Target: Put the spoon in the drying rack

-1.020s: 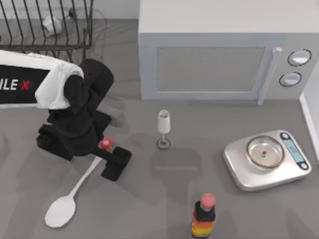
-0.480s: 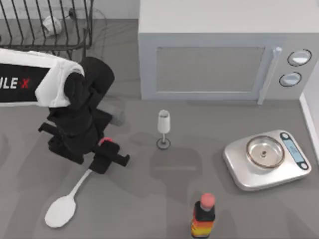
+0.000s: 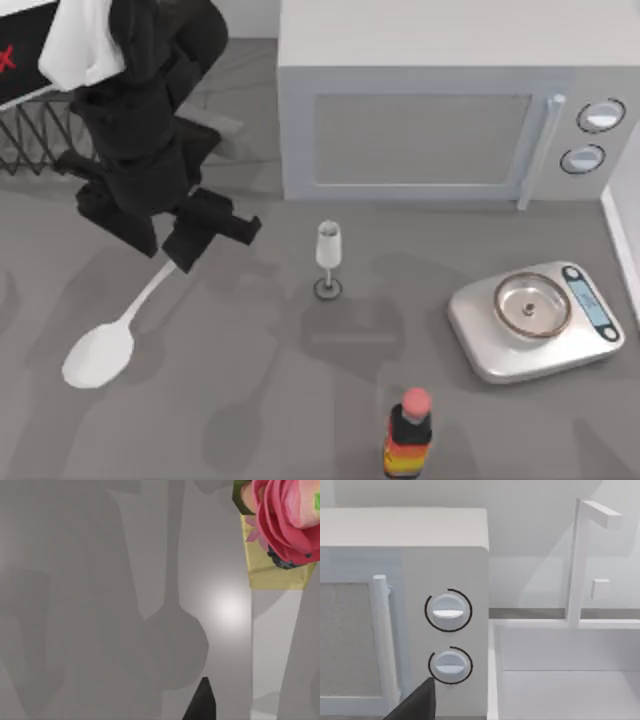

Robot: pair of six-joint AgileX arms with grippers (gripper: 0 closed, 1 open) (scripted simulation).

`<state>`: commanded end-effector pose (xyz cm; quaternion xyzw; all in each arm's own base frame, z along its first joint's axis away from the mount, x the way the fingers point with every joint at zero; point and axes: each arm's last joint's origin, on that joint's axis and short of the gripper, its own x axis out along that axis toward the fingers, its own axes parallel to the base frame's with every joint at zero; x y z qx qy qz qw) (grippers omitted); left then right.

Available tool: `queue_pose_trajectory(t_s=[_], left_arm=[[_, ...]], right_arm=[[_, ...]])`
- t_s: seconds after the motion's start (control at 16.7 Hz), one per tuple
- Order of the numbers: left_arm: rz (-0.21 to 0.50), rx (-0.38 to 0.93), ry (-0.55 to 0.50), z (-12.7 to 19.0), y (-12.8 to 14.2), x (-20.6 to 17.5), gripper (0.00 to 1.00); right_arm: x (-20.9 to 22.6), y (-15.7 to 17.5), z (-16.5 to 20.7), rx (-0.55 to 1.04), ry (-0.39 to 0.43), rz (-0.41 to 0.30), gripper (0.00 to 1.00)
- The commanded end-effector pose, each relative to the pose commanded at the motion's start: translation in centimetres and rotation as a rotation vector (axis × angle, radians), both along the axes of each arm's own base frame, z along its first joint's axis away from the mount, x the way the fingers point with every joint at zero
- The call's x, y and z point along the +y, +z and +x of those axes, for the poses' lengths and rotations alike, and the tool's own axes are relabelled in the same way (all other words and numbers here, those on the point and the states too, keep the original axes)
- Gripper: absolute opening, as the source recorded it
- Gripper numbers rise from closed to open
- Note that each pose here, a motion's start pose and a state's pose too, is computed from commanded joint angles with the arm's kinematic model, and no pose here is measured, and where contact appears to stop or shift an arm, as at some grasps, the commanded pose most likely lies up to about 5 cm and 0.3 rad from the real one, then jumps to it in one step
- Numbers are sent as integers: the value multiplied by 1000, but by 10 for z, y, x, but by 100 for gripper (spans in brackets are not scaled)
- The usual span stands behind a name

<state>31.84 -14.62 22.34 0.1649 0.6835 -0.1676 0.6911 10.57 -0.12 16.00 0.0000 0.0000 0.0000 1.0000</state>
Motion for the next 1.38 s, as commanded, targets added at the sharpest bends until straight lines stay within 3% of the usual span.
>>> queue_pose_trajectory(t_s=[0.24,0.36,0.84,1.08,1.38], left_arm=[[-3,-7,-3,-11,65,5,0],[-11,-23,-2,-17,85,8,0],[-35,-63,16,-18,93,16,0],[-146,-263,109,-23,113,49,0],[-311,-700,261,-42,144,107,0]], right_arm=[[0,0,0,0,0,0,100],[0,0,0,0,0,0,100],[0,0,0,0,0,0,100],[0,0,0,0,0,0,100],[0,0,0,0,0,0,100]])
